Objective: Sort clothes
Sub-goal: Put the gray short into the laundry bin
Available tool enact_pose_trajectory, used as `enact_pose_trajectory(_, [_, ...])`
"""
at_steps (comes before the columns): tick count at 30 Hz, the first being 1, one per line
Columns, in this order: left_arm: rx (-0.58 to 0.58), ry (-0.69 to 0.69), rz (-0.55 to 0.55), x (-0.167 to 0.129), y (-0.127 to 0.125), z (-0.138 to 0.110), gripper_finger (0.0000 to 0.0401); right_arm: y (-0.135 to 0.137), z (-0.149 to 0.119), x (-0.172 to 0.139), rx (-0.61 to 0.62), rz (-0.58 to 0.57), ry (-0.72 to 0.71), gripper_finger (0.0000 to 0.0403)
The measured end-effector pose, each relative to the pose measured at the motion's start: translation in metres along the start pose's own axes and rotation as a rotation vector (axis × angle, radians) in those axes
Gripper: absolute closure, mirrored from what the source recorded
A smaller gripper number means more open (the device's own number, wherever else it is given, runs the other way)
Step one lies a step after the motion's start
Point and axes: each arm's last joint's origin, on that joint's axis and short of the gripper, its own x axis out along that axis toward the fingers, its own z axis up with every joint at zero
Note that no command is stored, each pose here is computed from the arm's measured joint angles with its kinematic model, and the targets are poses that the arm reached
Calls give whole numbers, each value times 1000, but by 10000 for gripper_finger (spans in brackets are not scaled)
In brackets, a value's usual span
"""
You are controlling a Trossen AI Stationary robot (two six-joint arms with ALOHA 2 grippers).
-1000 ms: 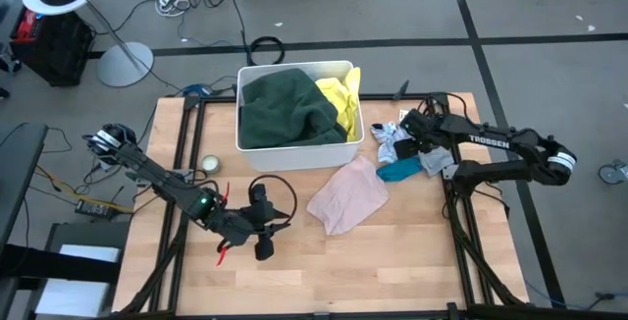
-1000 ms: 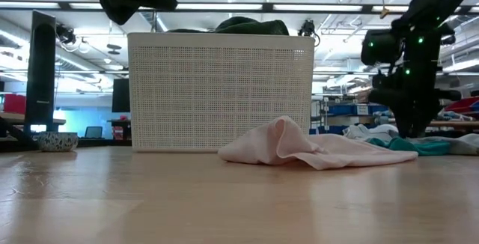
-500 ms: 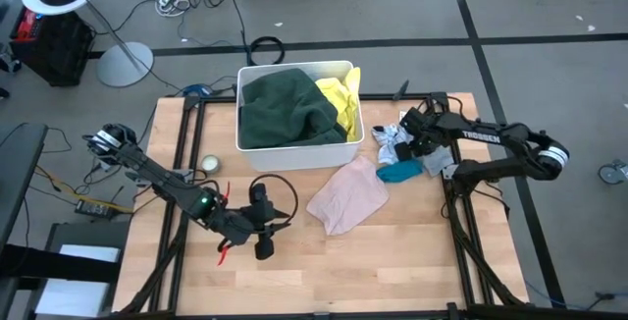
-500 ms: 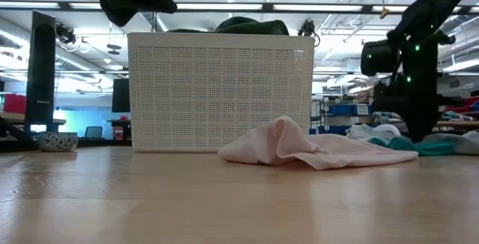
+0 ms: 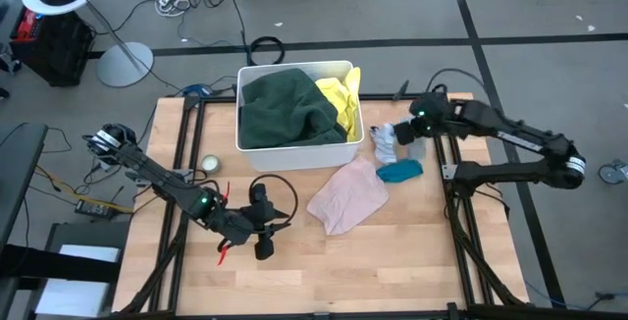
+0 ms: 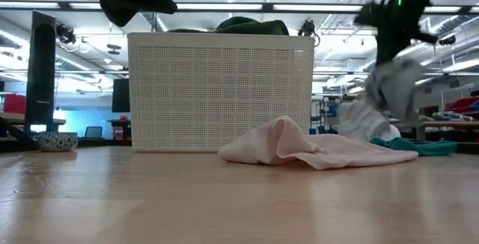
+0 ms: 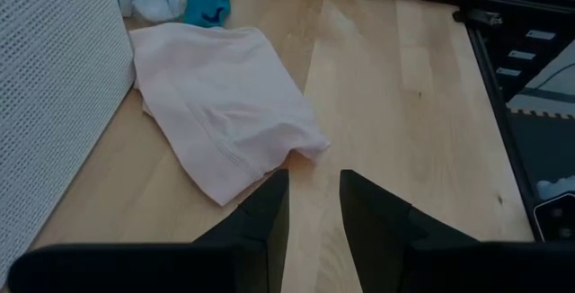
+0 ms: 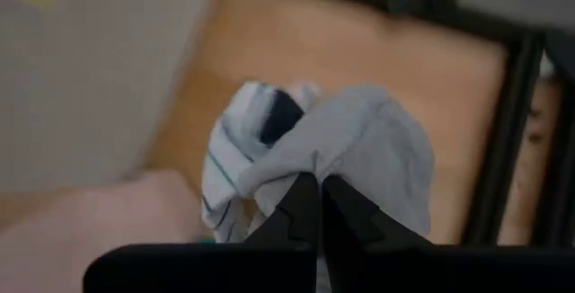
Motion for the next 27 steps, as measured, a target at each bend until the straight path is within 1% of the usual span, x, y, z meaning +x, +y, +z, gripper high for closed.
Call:
enact_pose_trajectory(5, [1, 0, 0, 0, 0, 0, 295, 8, 17, -54, 17, 137, -148, 401])
enact_pose_trajectory(8, [0, 0, 0, 0, 0, 0, 295, 13, 26, -80, 12, 199, -223, 402])
enact_pose_trajectory(12, [1, 0, 1, 0, 0, 0, 295, 23, 40, -109, -4, 260, -313, 402])
enact_pose_trajectory(15, [1, 0, 2, 0, 0, 0, 295, 36, 54, -125, -30, 303, -375, 402])
enact_pose_trajectory(21, [-2, -1, 7, 1, 2, 1, 295, 76, 89, -139, -127, 373, -482, 403])
enact_pose_trajectory(24, [-2, -1, 6, 1, 1, 1, 295, 100, 108, -135, -189, 384, -515, 403])
enact_pose_trajectory(27, [-2, -1, 6, 1, 1, 1, 295, 120, 126, -120, -226, 357, -528, 403])
